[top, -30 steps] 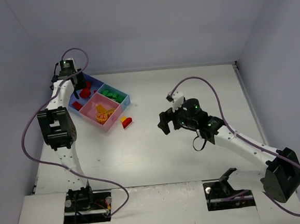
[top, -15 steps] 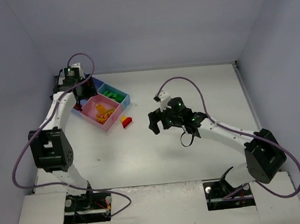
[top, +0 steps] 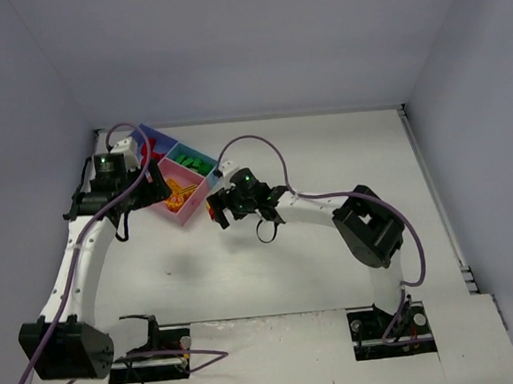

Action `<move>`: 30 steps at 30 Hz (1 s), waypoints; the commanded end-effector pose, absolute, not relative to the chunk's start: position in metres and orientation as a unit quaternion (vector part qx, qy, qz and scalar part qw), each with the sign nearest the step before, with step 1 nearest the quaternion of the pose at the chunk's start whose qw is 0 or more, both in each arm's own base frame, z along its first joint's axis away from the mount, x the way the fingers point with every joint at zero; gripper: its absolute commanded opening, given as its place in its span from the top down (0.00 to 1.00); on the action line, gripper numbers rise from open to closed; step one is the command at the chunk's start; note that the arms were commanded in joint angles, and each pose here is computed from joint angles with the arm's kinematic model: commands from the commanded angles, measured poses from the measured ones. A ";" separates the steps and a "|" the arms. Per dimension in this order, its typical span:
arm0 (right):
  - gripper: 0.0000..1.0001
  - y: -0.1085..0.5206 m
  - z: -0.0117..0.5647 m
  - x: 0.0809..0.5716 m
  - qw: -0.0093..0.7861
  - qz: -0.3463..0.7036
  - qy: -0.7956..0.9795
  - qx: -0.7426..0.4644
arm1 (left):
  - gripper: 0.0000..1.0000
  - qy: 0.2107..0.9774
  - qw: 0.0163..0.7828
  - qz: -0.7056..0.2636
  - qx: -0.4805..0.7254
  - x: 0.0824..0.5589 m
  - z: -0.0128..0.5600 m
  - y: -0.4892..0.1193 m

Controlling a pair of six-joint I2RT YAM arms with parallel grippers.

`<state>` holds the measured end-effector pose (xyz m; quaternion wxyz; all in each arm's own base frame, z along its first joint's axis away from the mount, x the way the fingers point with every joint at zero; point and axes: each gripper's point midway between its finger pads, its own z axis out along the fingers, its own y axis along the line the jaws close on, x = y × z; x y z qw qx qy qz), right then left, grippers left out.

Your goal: Sort the legos into containers by color

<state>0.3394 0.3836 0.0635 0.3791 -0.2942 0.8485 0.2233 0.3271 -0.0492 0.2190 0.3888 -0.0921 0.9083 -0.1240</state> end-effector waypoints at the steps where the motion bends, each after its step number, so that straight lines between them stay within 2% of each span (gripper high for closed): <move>1: 0.00 0.416 0.093 0.365 0.439 0.231 0.819 -0.287 | 0.31 0.904 0.391 -0.140 -0.097 0.306 0.229 -0.052; 7: 0.00 0.438 0.066 0.382 0.441 0.214 0.822 -0.290 | 0.31 0.905 0.383 -0.155 -0.098 0.282 0.224 -0.057; 15: 0.00 0.433 0.032 0.395 0.441 0.173 0.832 -0.289 | 0.30 0.908 0.379 -0.155 -0.093 0.273 0.222 -0.057; 19: 0.06 0.430 0.022 0.389 0.429 0.173 0.833 -0.303 | 0.30 0.909 0.376 -0.157 -0.090 0.271 0.220 -0.058; 22: 0.18 0.422 0.018 0.381 0.422 0.171 0.835 -0.309 | 0.30 0.909 0.376 -0.159 -0.088 0.271 0.219 -0.059; 25: 0.33 0.421 0.021 0.372 0.417 0.183 0.830 -0.322 | 0.30 0.910 0.371 -0.165 -0.086 0.272 0.216 -0.061; 26: 0.44 0.415 0.015 0.368 0.411 0.180 0.832 -0.326 | 0.30 0.910 0.371 -0.168 -0.085 0.272 0.216 -0.062; 28: 0.56 0.415 0.024 0.363 0.420 0.188 0.820 -0.341 | 0.30 0.909 0.369 -0.179 -0.082 0.275 0.215 -0.066; 29: 0.69 0.409 0.019 0.357 0.415 0.187 0.819 -0.349 | 0.30 0.907 0.367 -0.193 -0.078 0.275 0.217 -0.072; 30: 0.76 0.410 0.034 0.357 0.430 0.195 0.809 -0.349 | 0.30 0.905 0.366 -0.201 -0.075 0.278 0.217 -0.075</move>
